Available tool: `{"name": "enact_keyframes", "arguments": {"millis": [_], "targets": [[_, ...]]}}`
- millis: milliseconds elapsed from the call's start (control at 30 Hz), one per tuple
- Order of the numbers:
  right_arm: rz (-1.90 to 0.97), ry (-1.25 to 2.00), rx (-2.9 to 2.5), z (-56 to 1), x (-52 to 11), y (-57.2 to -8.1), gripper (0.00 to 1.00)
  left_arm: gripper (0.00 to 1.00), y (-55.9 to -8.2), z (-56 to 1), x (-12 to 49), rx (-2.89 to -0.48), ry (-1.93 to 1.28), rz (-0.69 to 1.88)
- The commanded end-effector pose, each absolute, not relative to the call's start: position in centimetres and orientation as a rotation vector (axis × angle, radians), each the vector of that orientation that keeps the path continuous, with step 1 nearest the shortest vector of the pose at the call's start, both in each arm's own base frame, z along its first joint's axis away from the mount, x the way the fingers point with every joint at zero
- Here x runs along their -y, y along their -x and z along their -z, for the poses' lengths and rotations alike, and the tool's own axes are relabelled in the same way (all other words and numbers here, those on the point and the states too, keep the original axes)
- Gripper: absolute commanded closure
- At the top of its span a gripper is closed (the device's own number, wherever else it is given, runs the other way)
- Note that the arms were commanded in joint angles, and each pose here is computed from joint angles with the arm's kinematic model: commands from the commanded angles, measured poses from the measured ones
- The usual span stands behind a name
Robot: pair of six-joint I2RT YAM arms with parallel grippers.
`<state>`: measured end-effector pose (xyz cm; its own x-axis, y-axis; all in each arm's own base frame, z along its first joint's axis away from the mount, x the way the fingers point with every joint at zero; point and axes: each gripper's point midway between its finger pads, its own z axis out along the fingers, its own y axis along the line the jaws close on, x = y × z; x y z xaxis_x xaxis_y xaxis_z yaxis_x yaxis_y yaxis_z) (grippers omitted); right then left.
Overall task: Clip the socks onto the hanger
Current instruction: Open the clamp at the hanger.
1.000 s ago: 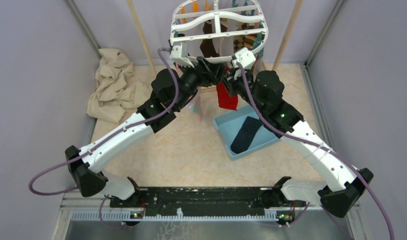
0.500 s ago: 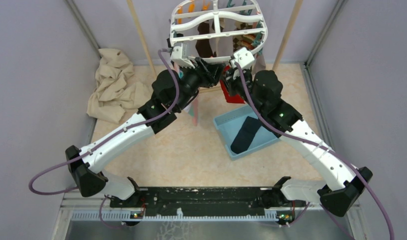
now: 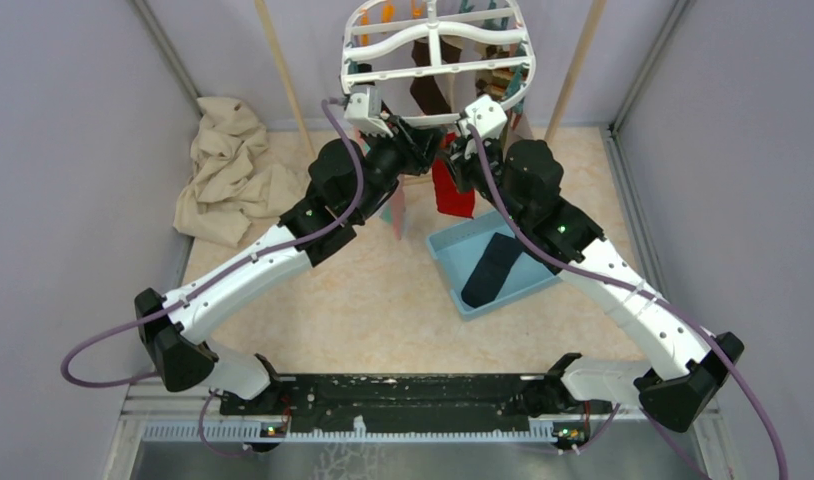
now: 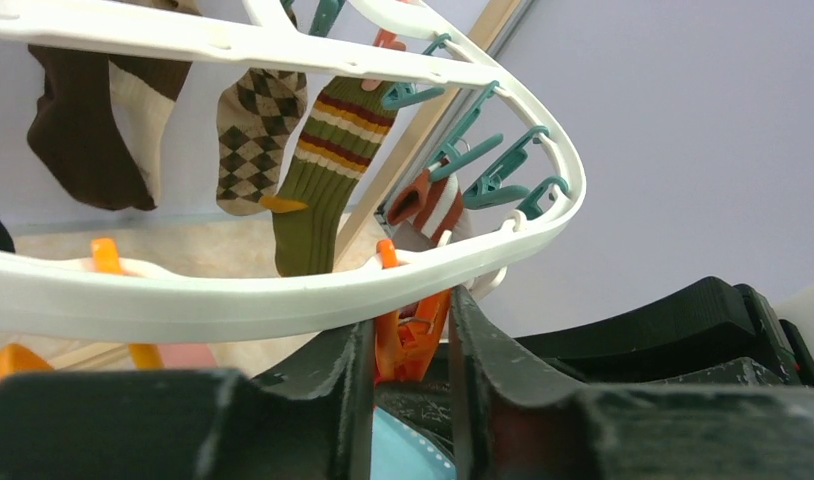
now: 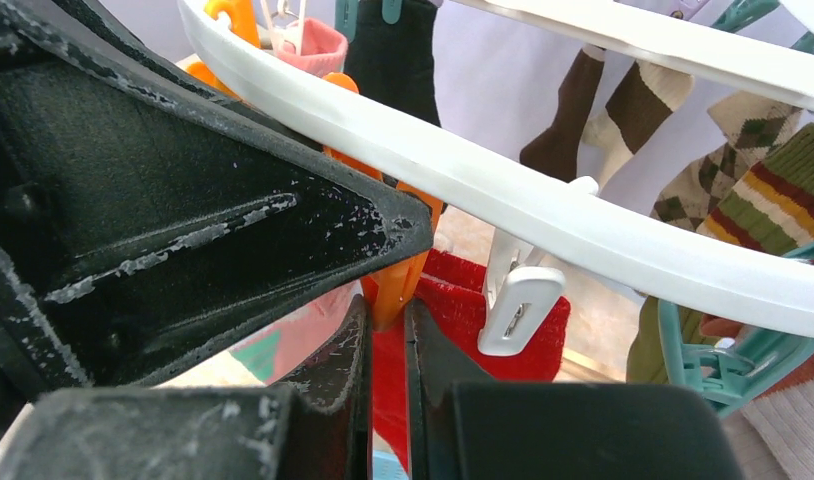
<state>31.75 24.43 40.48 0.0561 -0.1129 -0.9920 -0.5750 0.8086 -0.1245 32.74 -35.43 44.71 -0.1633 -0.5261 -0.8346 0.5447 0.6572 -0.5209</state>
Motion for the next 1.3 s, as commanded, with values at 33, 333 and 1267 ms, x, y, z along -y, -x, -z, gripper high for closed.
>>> {"name": "enact_keyframes", "arguments": {"millis": [33, 333, 1267], "targets": [[-0.41, 0.614, -1.456, -41.8, -24.9, -30.5, 1.0, 0.78, -32.7, -47.4, 34.8, -1.367, 0.012, 0.954], [-0.406, 0.616, -1.465, -41.3, -24.9, -30.6, 1.0, 1.0, -32.4, -47.7, 34.7, -1.355, 0.001, 0.957], [-0.488, 0.699, -1.426, -40.9, -25.2, -27.8, 0.71, 1.0, -31.3, -48.3, 34.3, -1.336, -0.032, 0.979]]}}
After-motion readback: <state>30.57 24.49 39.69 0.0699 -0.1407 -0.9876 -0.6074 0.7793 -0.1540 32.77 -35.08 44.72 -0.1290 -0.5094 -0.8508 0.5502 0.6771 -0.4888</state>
